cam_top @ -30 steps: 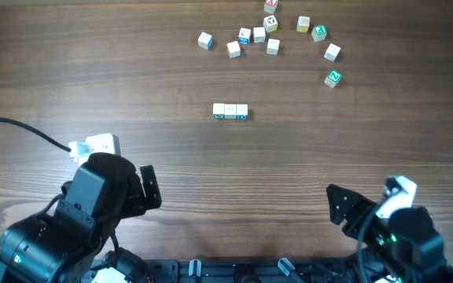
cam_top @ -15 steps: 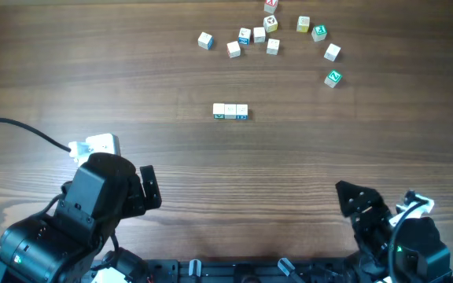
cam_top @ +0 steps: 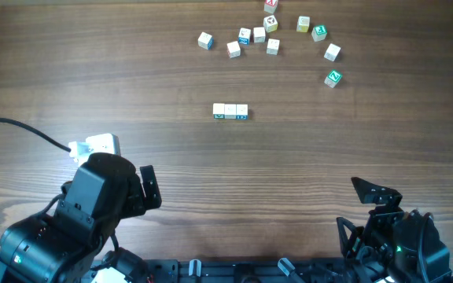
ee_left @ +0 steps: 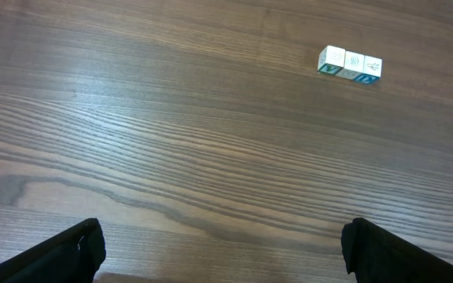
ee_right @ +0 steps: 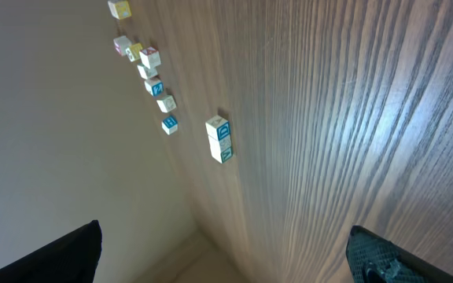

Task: Form a horizontal line

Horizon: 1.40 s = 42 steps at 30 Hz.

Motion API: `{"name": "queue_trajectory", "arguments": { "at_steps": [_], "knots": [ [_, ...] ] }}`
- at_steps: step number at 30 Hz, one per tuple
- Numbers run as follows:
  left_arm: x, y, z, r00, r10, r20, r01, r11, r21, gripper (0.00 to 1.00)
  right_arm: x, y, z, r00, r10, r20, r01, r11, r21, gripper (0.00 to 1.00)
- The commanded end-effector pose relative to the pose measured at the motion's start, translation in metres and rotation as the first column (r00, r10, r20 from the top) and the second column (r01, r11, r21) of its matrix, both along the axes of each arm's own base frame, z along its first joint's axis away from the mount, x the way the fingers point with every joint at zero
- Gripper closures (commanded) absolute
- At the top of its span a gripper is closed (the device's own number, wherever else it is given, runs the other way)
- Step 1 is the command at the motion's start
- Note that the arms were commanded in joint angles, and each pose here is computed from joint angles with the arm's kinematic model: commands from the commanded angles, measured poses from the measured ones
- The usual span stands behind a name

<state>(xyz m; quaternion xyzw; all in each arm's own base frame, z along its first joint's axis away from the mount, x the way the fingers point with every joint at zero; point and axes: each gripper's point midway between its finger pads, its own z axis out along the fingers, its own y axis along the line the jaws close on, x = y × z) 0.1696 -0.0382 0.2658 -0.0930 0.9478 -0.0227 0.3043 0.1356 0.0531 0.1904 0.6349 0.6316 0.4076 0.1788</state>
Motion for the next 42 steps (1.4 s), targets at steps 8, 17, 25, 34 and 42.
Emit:
{"name": "queue_trajectory", "arguments": {
  "at_steps": [8,17,25,34,42],
  "knots": [
    [0.0002,0.0007,-0.0004,1.000,0.019,0.001,-0.019,1.000,-0.012,0.00,-0.0008,-0.0026,0.0025,0.998,-0.063,-0.014,0.064,0.996,0.066,0.00],
    [0.0002,0.0007,-0.0004,1.000,0.019,0.001,-0.019,1.000,-0.012,0.00,-0.0008,-0.0026,0.0025,0.998,-0.063,-0.013,0.063,0.996,0.065,0.00],
    [0.0002,0.0007,-0.0004,1.000,0.019,0.001,-0.019,1.000,-0.012,0.00,-0.0008,-0.0026,0.0025,0.998,-0.063,-0.013,0.064,0.996,0.065,0.00],
    [0.0002,0.0007,-0.0004,1.000,0.019,0.001,-0.019,1.000,-0.012,0.00,-0.0008,-0.0026,0.0025,0.998,-0.063,-0.014,0.064,0.996,0.066,0.00],
    [0.0002,0.0007,-0.0004,1.000,0.019,0.001,-0.019,1.000,-0.012,0.00,0.0015,-0.0111,0.0013,0.995,-0.103,-0.005,0.103,0.994,0.034,0.00]
  ]
}}
